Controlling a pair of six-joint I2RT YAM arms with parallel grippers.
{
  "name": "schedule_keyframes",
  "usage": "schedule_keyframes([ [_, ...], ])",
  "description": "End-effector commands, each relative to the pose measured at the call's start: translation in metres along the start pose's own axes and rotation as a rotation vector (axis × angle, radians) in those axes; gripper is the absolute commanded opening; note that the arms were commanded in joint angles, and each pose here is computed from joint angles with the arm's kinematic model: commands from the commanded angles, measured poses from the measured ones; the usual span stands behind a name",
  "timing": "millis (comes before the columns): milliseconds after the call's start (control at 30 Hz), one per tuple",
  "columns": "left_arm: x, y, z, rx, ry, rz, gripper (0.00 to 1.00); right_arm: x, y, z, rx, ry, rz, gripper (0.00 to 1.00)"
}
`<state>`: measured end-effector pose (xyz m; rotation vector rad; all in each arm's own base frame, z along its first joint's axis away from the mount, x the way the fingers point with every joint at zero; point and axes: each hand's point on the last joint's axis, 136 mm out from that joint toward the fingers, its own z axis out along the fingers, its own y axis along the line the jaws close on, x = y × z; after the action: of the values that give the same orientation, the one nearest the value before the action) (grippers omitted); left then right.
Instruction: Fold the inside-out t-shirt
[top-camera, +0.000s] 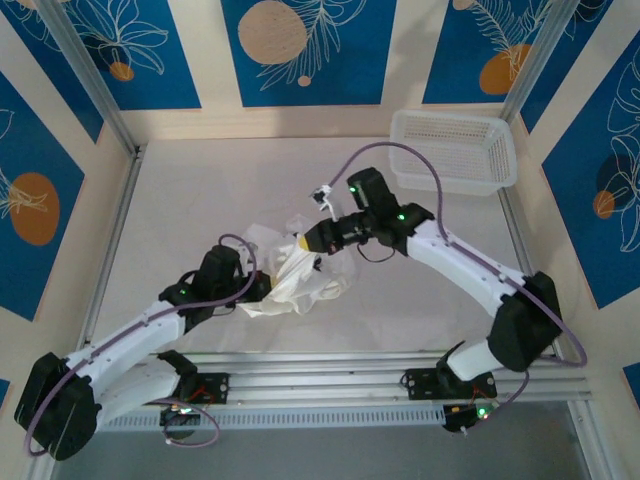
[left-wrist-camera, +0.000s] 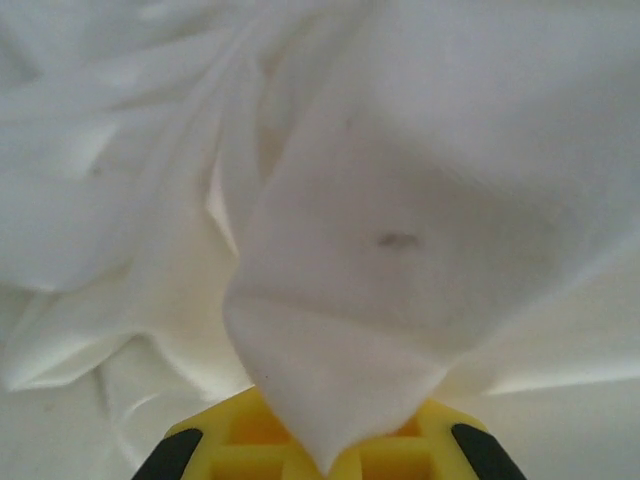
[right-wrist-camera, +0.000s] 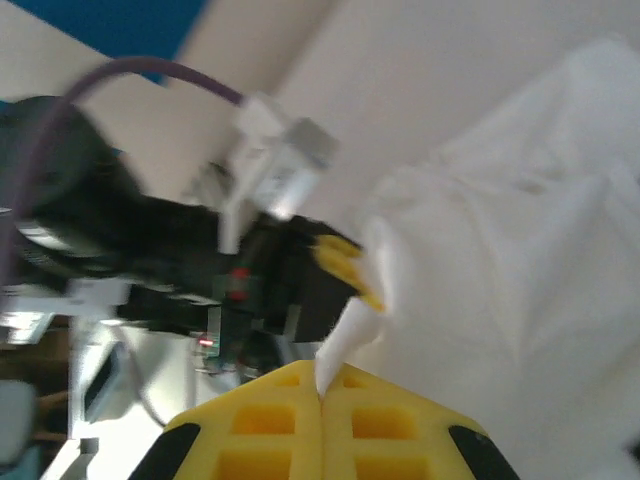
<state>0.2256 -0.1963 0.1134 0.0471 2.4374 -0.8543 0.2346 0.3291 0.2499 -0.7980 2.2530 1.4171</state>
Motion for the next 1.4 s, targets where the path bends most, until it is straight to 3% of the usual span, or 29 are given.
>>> schedule_keyframes([
  [0, 0.003, 0.011, -0.006, -0.042, -0.028, -0.006, 0.20, -0.004, 0.049, -0.011, -0.282, -0.013, -0.073, 0.00],
  [100, -0.017, -0.002, -0.031, -0.036, -0.109, 0.073, 0.48, 0.002, 0.043, -0.006, -0.284, 0.020, -0.049, 0.00],
  [167, -0.028, -0.007, -0.048, -0.058, -0.138, 0.155, 0.56, 0.004, 0.037, -0.004, -0.278, 0.025, -0.037, 0.00],
  [267, -0.037, -0.016, -0.063, -0.097, -0.110, 0.314, 0.61, 0.003, 0.035, -0.005, -0.274, 0.026, -0.043, 0.00],
  [400, -0.043, -0.026, -0.062, -0.135, 0.012, 0.479, 0.64, 0.001, 0.039, -0.006, -0.285, 0.035, -0.056, 0.00],
  [533, -0.041, -0.045, -0.053, -0.063, 0.109, 0.656, 0.74, 0.000, 0.045, -0.010, -0.313, 0.052, -0.069, 0.00],
  [700, -0.035, -0.058, -0.037, 0.024, 0.185, 0.713, 0.76, -0.002, 0.048, -0.012, -0.313, 0.050, -0.073, 0.00],
  [867, -0.057, -0.070, -0.027, 0.039, 0.096, 0.648, 0.62, 0.001, 0.051, -0.012, -0.331, 0.061, -0.072, 0.00],
  [900, -0.060, -0.078, -0.027, 0.074, 0.072, 0.631, 0.53, 0.002, 0.050, -0.012, -0.329, 0.062, -0.071, 0.00],
  [967, -0.065, -0.092, -0.029, 0.139, 0.035, 0.594, 0.13, 0.002, 0.047, -0.012, -0.318, 0.057, -0.066, 0.00],
  [1000, -0.068, -0.099, -0.032, 0.180, 0.019, 0.565, 0.00, 0.002, 0.042, -0.014, -0.302, 0.048, -0.061, 0.00],
  [1067, -0.074, -0.121, -0.048, 0.312, -0.021, 0.498, 0.00, 0.001, 0.026, -0.018, -0.254, 0.014, -0.049, 0.00],
  [1200, -0.090, -0.163, -0.092, 0.594, -0.117, 0.354, 0.00, 0.016, -0.064, -0.029, -0.038, -0.098, 0.040, 0.16],
  [1267, -0.094, -0.167, -0.103, 0.620, -0.143, 0.319, 0.00, 0.019, -0.086, -0.038, -0.024, -0.129, 0.113, 0.23],
  [1367, -0.091, -0.163, -0.106, 0.606, -0.141, 0.298, 0.00, 0.011, -0.087, -0.054, 0.028, -0.193, 0.123, 0.31],
])
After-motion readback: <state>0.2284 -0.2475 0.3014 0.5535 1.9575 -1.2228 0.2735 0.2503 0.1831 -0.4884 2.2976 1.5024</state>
